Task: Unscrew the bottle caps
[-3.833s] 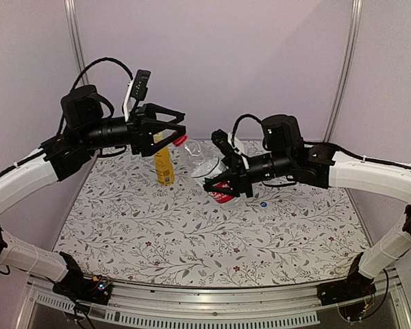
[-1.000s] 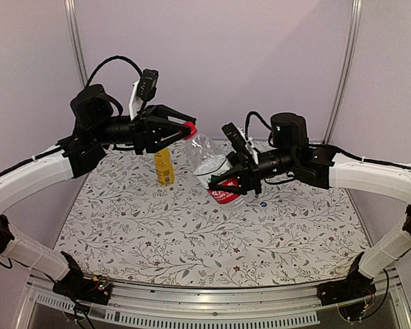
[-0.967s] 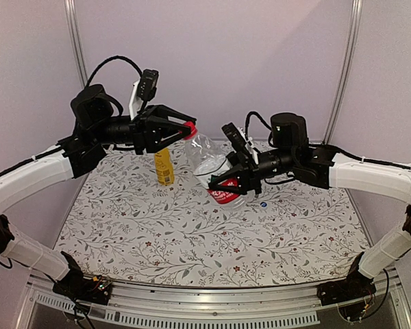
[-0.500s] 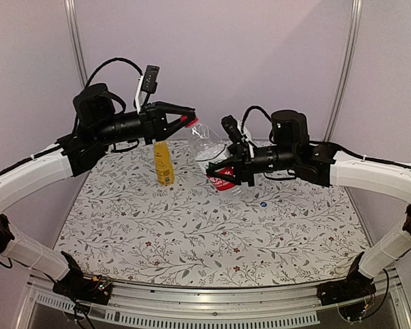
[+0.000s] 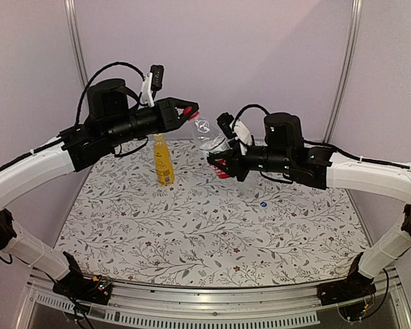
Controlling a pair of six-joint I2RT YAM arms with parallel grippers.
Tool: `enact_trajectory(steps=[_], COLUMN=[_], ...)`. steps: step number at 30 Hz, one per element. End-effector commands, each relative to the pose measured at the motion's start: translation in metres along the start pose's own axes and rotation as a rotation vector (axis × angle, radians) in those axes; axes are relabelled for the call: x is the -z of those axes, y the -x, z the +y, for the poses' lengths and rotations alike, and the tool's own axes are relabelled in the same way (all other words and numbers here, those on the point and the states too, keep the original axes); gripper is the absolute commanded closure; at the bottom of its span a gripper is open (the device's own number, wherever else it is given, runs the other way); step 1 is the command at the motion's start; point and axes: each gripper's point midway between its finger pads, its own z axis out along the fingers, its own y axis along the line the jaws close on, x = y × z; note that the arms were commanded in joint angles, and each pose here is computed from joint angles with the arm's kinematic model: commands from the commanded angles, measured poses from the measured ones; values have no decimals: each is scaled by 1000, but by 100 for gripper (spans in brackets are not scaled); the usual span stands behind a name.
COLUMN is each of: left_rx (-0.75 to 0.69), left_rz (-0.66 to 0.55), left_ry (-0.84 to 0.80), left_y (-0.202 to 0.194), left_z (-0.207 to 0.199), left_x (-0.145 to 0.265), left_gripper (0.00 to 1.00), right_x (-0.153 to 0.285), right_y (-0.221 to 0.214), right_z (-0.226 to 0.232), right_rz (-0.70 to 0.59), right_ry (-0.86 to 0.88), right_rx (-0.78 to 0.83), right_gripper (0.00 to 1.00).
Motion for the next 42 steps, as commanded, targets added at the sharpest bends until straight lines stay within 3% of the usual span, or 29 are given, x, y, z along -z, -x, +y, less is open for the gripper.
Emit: enact_trajectory(steps=[1,7,11,19,24,33,42], left_rx=[19,11,-12,-67,-171,-410,-458], left_rz=[5,-19,-30,-23,-48,55,99], left_ry=[71,83,70,41,-50,-531,-681], left_y=[2,6,6,5,16,-7,-20], left_z=[6,8,6,3,-10,-75,-89], left_x=[-6,-2,4,16,32,68,73], left_gripper=[78,71,58,21,8,17,29], right_x=[-5,-3,-2,4,10,36,49], right_y=[-9,-11,-12,-8,-8,-2,5], right_z=[-31,-30,-20,-5,11,72,93], right_rz=[41,40,35,5,-11,-57,-76], right_ry=[-167,-165,-111,-20,94,483,634], right_rx=[-1,5,12,9,0,30,31], right_gripper=[71,71,71,71,71,70,70])
